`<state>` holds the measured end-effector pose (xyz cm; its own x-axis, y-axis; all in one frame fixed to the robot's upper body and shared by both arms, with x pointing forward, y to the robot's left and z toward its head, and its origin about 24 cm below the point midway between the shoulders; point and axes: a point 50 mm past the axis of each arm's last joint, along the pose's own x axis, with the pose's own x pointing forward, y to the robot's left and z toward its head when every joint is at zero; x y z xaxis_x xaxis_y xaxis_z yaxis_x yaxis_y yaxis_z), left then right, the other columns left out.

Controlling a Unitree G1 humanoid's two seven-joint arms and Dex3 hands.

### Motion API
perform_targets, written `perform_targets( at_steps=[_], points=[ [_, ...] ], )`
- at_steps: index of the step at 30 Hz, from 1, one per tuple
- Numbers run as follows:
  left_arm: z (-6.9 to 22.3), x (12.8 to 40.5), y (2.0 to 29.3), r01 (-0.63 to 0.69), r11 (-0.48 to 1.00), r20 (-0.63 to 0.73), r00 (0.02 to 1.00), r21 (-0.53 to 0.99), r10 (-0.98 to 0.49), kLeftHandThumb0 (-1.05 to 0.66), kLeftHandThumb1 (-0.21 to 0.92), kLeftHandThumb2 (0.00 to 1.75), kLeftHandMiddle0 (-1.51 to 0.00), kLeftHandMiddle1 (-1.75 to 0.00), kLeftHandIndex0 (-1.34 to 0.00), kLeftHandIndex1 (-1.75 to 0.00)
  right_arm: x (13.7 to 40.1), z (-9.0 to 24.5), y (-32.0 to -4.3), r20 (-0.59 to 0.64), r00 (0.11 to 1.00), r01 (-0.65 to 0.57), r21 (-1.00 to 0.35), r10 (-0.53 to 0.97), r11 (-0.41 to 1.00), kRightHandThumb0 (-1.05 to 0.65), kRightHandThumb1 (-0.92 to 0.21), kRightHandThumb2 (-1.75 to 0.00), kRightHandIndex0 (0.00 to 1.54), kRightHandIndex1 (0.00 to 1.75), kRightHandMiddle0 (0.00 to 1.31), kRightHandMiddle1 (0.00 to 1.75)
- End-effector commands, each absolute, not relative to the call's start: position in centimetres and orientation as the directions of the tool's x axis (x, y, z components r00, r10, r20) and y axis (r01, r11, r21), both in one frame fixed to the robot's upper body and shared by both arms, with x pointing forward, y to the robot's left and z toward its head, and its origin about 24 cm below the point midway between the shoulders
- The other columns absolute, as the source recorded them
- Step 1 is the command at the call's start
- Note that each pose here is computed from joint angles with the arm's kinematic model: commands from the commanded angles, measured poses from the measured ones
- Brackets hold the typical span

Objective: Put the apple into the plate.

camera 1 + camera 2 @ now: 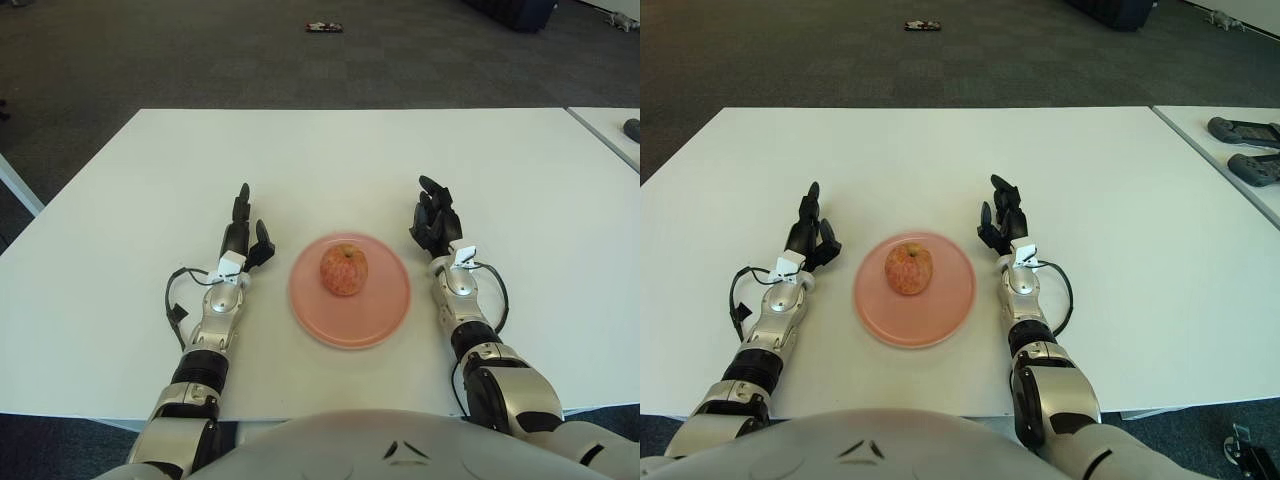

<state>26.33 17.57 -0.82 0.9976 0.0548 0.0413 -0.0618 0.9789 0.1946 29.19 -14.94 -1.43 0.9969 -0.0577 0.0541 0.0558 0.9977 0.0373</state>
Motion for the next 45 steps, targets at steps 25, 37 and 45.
perform_targets(
  at_steps=[25, 37, 45],
  points=[
    [-2.04, 25.34, 17.86, -0.101, 0.972, -0.008, 0.994, 0.211, 0.105, -1.0, 0.92, 1.14, 0.0, 0.0, 0.0, 0.0, 27.46, -3.38, -15.24, -0.02, 0.999, 0.032, 0.034, -0.031, 0.999, -0.6, -0.92, -0.86, 0.15, 0.01, 0.0, 0.48],
    [-2.03, 25.29, 18.0, -0.11, 0.97, 0.008, 0.994, 0.218, 0.111, -0.99, 0.92, 1.16, 0.0, 0.0, 0.0, 0.0, 27.38, -3.32, -15.19, -0.012, 1.0, 0.026, 0.032, -0.025, 0.999, -0.57, -0.92, -0.88, 0.17, 0.01, 0.0, 0.48],
    [-2.0, 25.26, 17.97, -0.113, 0.969, 0.014, 0.994, 0.219, 0.113, -0.98, 0.92, 1.17, 0.0, 0.0, 0.0, 0.0, 27.29, -3.25, -15.28, -0.005, 1.0, 0.022, 0.031, -0.022, 0.999, -0.56, -0.92, -0.9, 0.18, 0.02, 0.0, 0.49]
  ],
)
